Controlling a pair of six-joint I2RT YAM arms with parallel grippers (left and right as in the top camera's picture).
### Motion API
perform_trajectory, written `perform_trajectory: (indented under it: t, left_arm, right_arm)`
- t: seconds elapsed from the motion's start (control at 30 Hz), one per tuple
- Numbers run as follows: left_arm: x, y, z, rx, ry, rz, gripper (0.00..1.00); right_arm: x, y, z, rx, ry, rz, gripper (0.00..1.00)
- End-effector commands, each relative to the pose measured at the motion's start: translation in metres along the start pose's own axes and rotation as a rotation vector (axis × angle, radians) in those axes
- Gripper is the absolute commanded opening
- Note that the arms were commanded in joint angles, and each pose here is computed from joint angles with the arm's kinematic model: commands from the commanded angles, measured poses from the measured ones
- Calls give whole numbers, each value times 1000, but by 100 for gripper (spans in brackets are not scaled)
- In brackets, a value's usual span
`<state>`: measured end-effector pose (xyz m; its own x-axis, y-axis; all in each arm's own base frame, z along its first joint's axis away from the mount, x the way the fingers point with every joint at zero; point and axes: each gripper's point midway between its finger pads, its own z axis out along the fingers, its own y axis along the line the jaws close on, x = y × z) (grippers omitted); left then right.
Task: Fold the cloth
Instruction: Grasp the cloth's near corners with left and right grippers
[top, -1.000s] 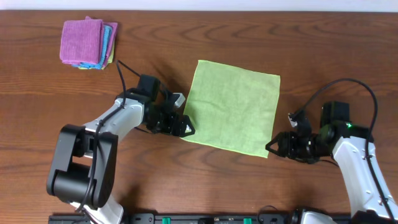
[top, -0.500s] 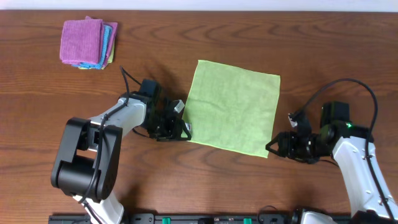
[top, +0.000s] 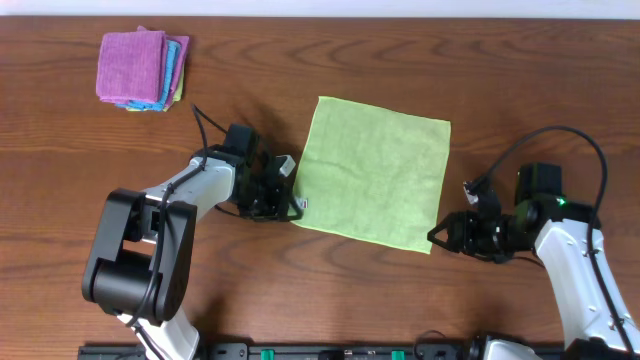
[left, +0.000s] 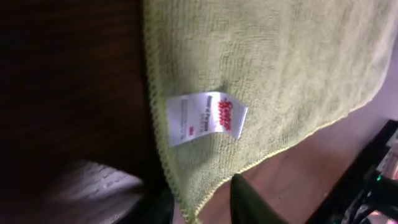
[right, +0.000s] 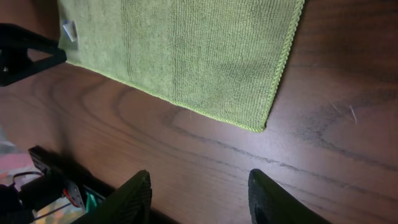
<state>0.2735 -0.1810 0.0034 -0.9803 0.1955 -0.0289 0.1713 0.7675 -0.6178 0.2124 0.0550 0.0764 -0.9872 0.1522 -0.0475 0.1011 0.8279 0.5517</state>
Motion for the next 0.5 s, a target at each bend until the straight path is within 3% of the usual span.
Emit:
perform_trajectory:
  t: [0.0, 0.17, 0.3, 0.47]
  left_arm:
    - [9, 17, 6, -60, 32, -30, 8]
    - [9, 17, 6, -59, 32, -58, 6]
    - [9, 16, 6, -59, 32, -60, 6]
    - [9, 15, 7, -48, 33, -61, 6]
  right_arm:
    - [1, 0, -2, -3, -4, 19, 51]
    - [14, -21, 4, 101, 32, 139, 53]
    - [18, -26, 18, 81, 20, 185, 45]
    - [21, -34, 35, 54, -7, 230, 45]
